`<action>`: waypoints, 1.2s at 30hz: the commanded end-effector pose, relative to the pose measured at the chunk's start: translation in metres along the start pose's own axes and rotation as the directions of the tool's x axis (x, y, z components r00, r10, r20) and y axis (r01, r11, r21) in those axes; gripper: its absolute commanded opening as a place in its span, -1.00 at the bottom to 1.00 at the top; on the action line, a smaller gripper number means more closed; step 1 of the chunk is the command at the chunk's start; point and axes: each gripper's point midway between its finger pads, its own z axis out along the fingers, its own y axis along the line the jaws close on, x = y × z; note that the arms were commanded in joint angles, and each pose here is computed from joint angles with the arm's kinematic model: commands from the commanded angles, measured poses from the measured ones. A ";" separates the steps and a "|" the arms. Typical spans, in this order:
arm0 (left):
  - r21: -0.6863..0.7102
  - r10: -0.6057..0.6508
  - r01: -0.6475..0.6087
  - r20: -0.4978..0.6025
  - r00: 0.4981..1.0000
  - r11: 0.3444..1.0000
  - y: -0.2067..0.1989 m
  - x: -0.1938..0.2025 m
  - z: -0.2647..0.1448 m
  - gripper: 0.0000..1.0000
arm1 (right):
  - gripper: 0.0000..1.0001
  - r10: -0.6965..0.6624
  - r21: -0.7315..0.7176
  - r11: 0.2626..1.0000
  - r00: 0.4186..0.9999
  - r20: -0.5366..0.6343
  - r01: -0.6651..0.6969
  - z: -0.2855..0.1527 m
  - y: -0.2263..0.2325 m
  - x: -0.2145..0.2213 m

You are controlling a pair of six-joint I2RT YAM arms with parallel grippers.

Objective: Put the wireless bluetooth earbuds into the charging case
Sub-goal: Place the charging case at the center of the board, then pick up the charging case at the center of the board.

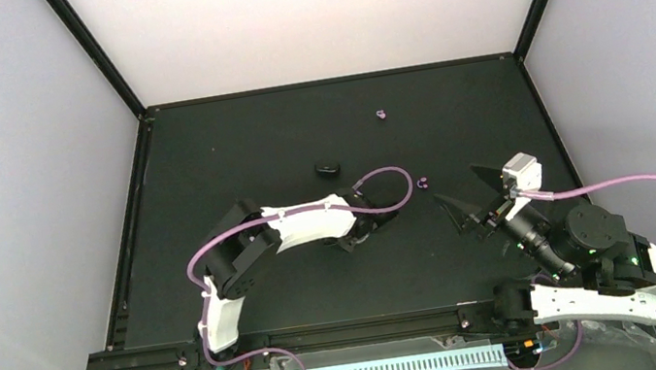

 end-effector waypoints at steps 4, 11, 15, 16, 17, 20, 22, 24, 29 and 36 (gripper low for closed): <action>0.160 -0.049 0.041 0.048 0.998 0.986 -0.018 -0.010 -0.027 0.19 | 0.71 0.025 -0.010 1.000 1.000 0.009 -0.024 -0.002 0.000 -0.009; 0.277 -0.107 0.080 0.084 0.991 0.957 -0.018 -0.013 -0.055 0.79 | 0.72 0.026 -0.041 0.999 1.000 -0.005 -0.026 -0.002 0.006 -0.008; 0.390 -0.238 0.167 0.142 0.961 0.906 0.010 -0.011 -0.083 0.97 | 0.73 0.010 -0.090 0.996 0.999 -0.039 -0.014 0.003 0.020 -0.004; 0.431 -0.288 0.201 0.144 0.947 0.879 0.021 -0.009 -0.088 0.98 | 0.73 0.001 -0.098 0.995 0.999 -0.053 -0.006 0.006 0.024 -0.001; 0.484 -0.346 0.240 0.142 0.928 0.842 0.033 -0.007 -0.093 0.98 | 0.73 -0.004 -0.092 0.996 0.998 -0.065 -0.002 0.010 0.027 0.001; 0.580 -0.523 0.362 0.133 0.842 0.730 0.084 0.001 -0.099 0.98 | 0.73 -0.040 -0.063 0.997 0.992 -0.119 0.032 0.030 0.039 0.019; 0.609 -0.648 0.444 0.155 0.746 0.657 0.133 0.009 -0.105 0.97 | 0.73 -0.084 -0.073 0.995 0.985 -0.149 0.074 0.046 0.052 0.036; 0.618 -0.722 0.483 0.209 0.659 0.620 0.169 0.019 -0.111 0.98 | 0.74 -0.108 -0.117 0.990 0.971 -0.215 0.084 0.065 0.065 0.058; 0.621 -0.781 0.495 0.353 0.515 0.608 0.232 0.035 -0.145 0.97 | 0.74 -0.047 -0.276 0.958 0.906 -0.420 -0.079 0.118 0.083 0.121; 0.667 -0.740 0.368 0.440 0.509 0.648 0.227 0.032 -0.167 0.97 | 0.75 -0.099 -0.291 0.953 0.817 -0.568 -0.087 0.187 0.104 0.191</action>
